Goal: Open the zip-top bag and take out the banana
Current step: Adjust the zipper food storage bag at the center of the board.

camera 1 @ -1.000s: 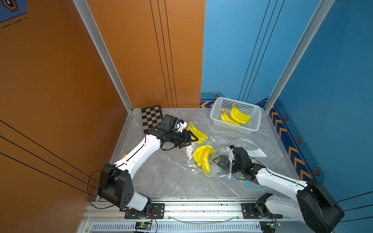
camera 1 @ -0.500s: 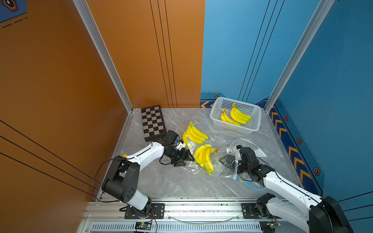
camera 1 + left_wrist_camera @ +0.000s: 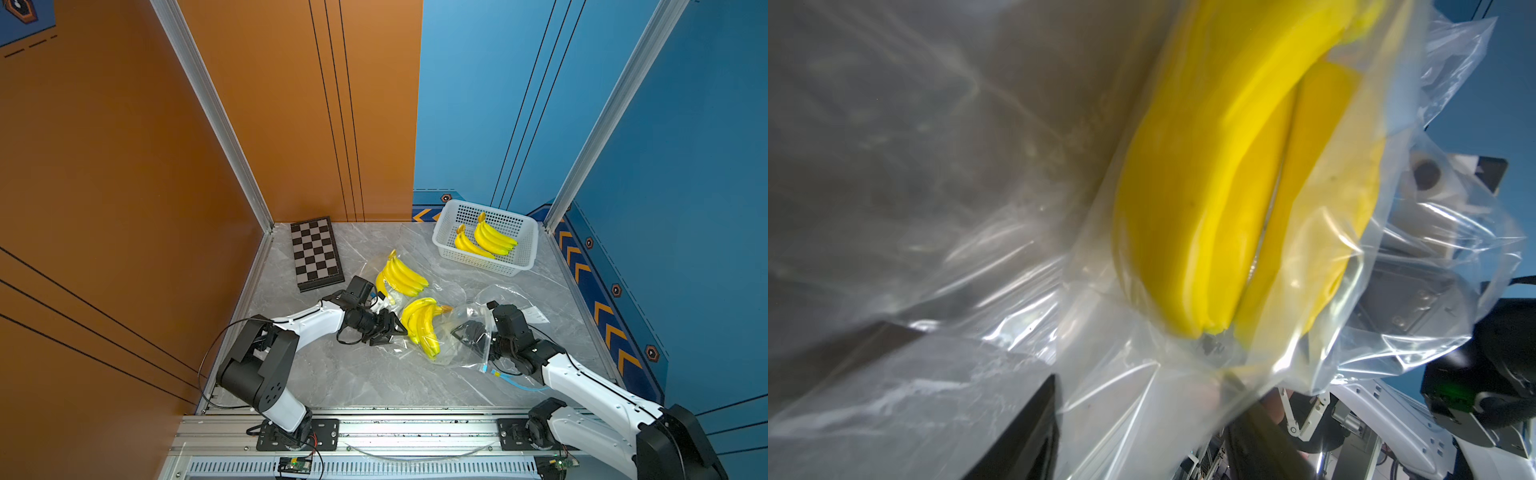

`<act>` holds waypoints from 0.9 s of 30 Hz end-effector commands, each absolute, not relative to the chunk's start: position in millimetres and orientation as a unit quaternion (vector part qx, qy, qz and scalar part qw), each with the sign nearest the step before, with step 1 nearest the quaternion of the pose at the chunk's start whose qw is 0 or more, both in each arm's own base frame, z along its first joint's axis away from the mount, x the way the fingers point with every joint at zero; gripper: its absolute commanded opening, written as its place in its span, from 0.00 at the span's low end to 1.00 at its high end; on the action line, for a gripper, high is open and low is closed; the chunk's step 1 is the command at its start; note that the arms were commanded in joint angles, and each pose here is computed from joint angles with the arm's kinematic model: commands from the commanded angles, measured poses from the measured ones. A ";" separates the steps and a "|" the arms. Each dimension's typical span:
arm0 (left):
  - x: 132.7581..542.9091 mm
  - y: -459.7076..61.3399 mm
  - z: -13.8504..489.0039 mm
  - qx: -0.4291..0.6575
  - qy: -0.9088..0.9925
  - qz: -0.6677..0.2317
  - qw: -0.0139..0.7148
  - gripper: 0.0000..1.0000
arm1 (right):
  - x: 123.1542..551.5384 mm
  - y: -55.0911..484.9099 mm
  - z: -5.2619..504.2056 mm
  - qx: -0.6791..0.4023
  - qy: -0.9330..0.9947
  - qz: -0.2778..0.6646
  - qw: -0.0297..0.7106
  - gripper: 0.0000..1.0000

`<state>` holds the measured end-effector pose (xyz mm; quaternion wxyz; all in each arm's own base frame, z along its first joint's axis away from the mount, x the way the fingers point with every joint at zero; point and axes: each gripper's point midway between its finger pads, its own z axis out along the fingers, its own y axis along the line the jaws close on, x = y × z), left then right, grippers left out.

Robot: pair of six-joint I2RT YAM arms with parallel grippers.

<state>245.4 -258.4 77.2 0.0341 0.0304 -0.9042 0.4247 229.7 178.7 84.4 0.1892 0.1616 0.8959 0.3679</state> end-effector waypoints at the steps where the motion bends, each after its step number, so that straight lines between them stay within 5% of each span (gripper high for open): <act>1: 252.5 -265.6 77.7 0.023 -0.900 0.434 0.035 0.38 | 219.1 175.6 77.5 0.157 0.902 0.361 0.177 0.65; 4: 258.8 -267.4 88.5 0.024 -0.895 0.445 0.028 0.00 | 217.2 174.0 77.0 0.160 0.900 0.365 0.177 0.66; 12: 287.8 -298.5 287.0 -0.054 -0.858 0.498 -0.113 0.00 | 231.6 179.3 98.7 0.170 0.834 0.466 0.242 0.77; 17: 269.5 -327.7 359.7 -0.098 -0.833 0.530 -0.125 0.00 | 244.6 189.0 122.0 0.149 0.803 0.506 0.278 0.83; 27: 262.6 -322.1 299.1 -0.087 -0.861 0.496 -0.067 0.00 | 253.9 196.7 133.0 0.138 0.787 0.519 0.302 0.85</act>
